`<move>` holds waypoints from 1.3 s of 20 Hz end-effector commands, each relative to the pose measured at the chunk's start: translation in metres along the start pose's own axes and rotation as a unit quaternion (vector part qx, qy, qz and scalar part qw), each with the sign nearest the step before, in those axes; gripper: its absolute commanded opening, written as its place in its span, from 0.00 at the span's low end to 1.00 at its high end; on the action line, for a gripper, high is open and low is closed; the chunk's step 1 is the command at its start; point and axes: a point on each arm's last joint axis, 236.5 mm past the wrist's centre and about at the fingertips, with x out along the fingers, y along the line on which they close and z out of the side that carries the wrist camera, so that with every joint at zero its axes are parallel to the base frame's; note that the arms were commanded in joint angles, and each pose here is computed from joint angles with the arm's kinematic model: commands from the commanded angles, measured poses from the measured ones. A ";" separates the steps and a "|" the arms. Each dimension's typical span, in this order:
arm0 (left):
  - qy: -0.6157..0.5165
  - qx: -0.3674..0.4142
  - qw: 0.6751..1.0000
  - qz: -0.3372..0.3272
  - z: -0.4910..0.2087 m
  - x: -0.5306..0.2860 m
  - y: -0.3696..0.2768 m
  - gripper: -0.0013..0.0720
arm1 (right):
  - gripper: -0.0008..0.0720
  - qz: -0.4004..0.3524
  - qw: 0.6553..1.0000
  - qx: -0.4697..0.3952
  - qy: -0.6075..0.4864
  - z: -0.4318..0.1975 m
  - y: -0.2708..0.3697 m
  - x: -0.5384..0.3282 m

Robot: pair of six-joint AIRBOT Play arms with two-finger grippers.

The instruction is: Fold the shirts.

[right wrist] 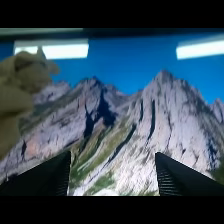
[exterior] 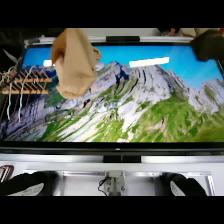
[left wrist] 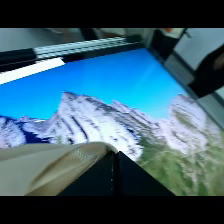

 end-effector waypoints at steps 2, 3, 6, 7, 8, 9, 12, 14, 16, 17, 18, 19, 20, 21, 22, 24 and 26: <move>0.036 -0.006 0.990 -0.137 -0.055 0.019 -0.134 0.08 | 0.88 -0.052 0.988 -0.031 -0.140 0.053 -0.013 -0.112; 0.061 -0.022 0.986 -0.152 -0.084 0.042 -0.152 0.08 | 0.88 -0.061 0.988 -0.028 -0.141 0.050 -0.017 -0.123; 0.160 -0.062 0.972 -0.159 -0.199 0.115 -0.185 0.08 | 0.88 -0.082 0.994 -0.015 -0.075 0.015 -0.027 -0.130; 0.204 -0.077 0.965 -0.149 -0.239 0.134 -0.186 0.08 | 0.88 -0.088 0.995 -0.011 -0.032 -0.003 -0.031 -0.123; 0.239 -0.089 0.957 -0.138 -0.269 0.147 -0.184 0.09 | 0.88 -0.094 0.995 -0.008 0.010 -0.021 -0.035 -0.116; 0.269 -0.102 0.949 -0.131 -0.292 0.154 -0.180 0.17 | 0.88 -0.098 0.994 -0.005 0.053 -0.037 -0.037 -0.106; 0.311 -0.116 0.936 -0.115 -0.301 0.147 -0.157 1.00 | 0.88 -0.097 0.986 -0.002 0.136 -0.064 -0.040 -0.068; 0.324 -0.091 0.938 -0.078 -0.275 0.125 -0.108 1.00 | 0.88 -0.081 0.983 0.001 0.167 -0.071 -0.035 -0.028; 0.301 -0.055 0.951 0.039 -0.234 0.097 -0.012 1.00 | 0.88 -0.042 0.979 0.012 0.199 -0.083 -0.022 0.024; 0.287 -0.056 0.949 0.115 -0.215 0.076 0.045 1.00 | 0.88 -0.015 0.975 0.019 0.222 -0.094 -0.012 0.053; 0.281 -0.066 0.940 0.181 -0.203 0.054 0.096 1.00 | 0.88 0.017 0.968 0.030 0.249 -0.109 0.001 0.083; 0.287 -0.086 0.928 0.221 -0.203 0.036 0.135 1.00 | 0.88 0.048 0.959 0.042 0.275 -0.125 0.013 0.110; 0.297 -0.116 0.915 0.246 -0.211 0.025 0.166 0.99 | 0.88 0.078 0.948 0.060 0.302 -0.144 0.025 0.136; 0.309 -0.151 0.903 0.257 -0.225 0.020 0.190 0.98 | 0.88 0.114 0.933 0.083 0.332 -0.165 0.040 0.160; 0.321 -0.185 0.892 0.257 -0.242 0.022 0.205 0.98 | 0.88 0.140 0.917 0.104 0.359 -0.186 0.051 0.181; 0.353 -0.242 0.872 0.238 -0.284 0.037 0.217 0.98 | 0.97 0.167 0.886 0.115 0.418 -0.236 0.065 0.213; 0.380 -0.281 0.856 0.211 -0.324 0.066 0.214 0.98 | 0.97 0.172 0.863 0.095 0.466 -0.281 0.077 0.229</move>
